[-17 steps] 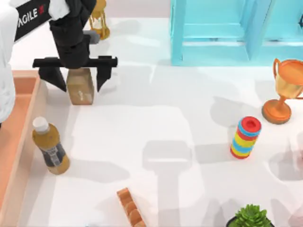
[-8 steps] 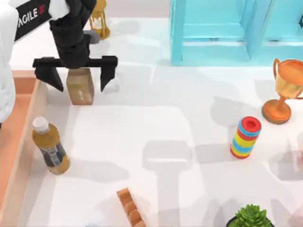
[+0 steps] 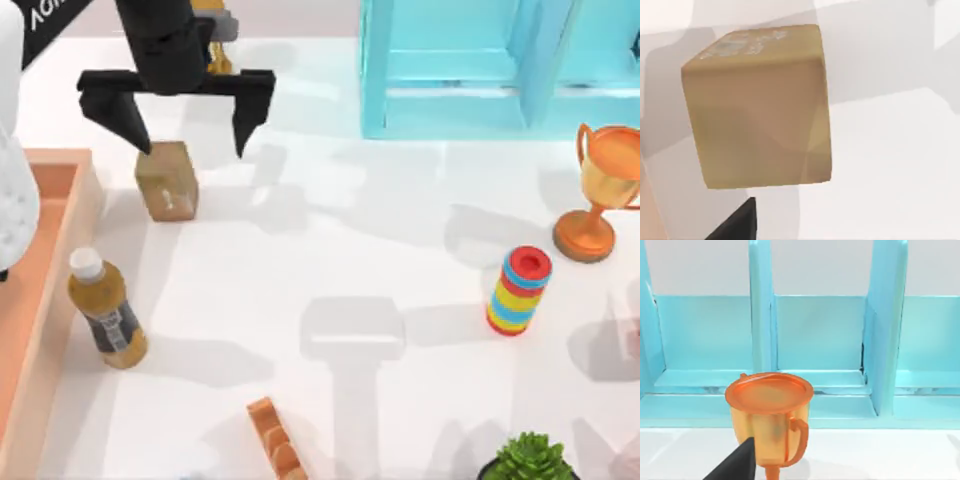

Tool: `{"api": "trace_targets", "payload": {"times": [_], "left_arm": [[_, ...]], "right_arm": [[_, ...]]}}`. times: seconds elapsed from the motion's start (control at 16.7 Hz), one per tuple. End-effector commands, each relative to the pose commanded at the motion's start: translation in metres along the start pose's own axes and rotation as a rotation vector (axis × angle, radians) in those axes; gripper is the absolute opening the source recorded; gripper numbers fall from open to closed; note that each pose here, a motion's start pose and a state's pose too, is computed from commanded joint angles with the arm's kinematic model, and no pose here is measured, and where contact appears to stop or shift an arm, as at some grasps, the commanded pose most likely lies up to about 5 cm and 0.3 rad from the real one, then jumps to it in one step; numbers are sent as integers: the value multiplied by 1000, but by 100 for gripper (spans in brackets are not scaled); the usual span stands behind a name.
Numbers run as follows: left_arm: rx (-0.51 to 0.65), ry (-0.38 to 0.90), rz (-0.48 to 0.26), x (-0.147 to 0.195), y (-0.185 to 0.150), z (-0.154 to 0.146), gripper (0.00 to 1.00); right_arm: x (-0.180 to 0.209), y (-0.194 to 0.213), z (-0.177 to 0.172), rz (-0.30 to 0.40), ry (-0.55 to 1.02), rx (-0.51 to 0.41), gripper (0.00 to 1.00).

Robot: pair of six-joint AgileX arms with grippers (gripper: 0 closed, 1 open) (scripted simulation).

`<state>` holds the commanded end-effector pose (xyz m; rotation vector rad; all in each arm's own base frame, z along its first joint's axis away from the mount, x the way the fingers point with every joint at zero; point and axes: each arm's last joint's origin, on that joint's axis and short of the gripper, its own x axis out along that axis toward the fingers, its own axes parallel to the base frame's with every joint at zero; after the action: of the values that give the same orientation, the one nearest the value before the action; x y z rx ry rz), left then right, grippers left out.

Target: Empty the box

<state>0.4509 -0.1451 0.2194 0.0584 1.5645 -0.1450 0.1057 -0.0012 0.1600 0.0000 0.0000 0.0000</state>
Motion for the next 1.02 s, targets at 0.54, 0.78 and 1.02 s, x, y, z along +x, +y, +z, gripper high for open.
{"api": "trace_targets", "payload": {"times": [0.54,0.78,1.02], "left_arm": [[-109,2,55,1,30,17,100],[-107,-2,53,-3,33,15,100],[-125,-20,51,-24,79,0,100]], "right_arm": [[0,0,0,0,0,0,100],[0,0,0,0,0,0,100],[0,0,0,0,0,0,100]]}}
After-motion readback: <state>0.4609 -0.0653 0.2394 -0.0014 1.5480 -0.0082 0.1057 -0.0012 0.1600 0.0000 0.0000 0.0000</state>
